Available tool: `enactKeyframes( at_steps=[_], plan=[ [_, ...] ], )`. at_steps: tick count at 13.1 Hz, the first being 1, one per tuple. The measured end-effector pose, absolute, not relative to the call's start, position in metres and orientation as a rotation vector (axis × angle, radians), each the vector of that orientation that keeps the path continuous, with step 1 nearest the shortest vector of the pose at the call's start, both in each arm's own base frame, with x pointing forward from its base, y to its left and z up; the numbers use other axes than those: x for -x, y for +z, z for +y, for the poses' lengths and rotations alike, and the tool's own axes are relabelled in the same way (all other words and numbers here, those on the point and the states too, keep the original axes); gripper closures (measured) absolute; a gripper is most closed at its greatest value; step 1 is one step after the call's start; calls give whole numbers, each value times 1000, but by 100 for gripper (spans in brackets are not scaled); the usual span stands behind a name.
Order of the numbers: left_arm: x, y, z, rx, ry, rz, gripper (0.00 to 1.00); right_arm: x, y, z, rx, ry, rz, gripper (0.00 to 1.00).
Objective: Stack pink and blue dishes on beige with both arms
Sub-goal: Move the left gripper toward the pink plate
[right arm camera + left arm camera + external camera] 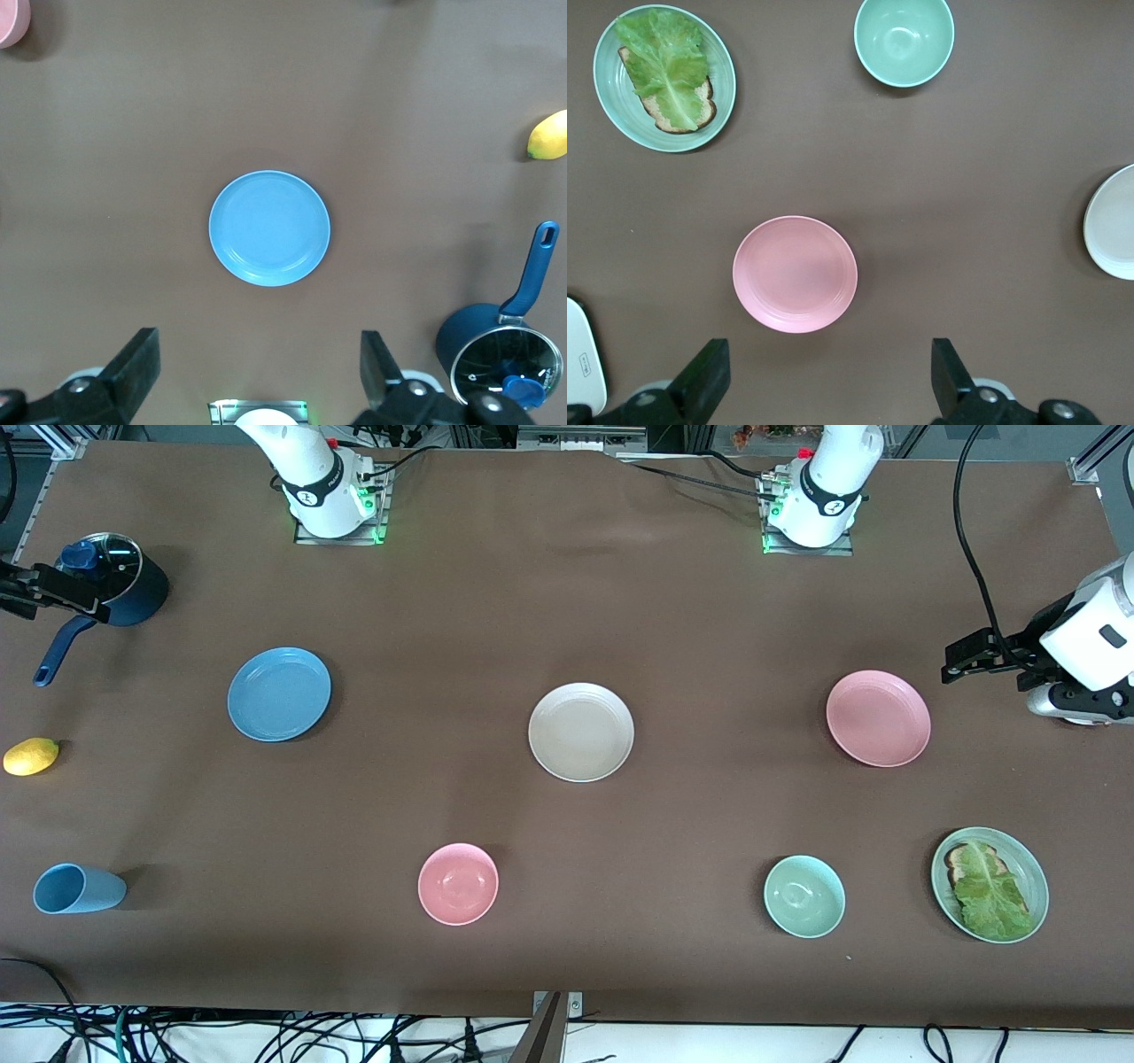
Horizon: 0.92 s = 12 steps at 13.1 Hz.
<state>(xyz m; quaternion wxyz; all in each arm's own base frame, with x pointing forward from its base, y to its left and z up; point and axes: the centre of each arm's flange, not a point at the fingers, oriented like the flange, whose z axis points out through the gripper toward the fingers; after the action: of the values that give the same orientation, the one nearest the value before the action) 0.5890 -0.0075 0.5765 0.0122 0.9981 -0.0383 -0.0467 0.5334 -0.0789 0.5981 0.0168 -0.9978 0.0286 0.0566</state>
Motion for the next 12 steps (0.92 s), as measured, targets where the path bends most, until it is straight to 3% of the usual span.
enactKeyframes(
  at_steps=[8,12],
  plan=[
    [-591,573,-7,-3111,-151,-119,0,-533,598,-79,3102,177,89,0],
    [-595,599,-10,-3115,-55,-128,0,-533,598,-79,3102,177,89,0]
  ],
)
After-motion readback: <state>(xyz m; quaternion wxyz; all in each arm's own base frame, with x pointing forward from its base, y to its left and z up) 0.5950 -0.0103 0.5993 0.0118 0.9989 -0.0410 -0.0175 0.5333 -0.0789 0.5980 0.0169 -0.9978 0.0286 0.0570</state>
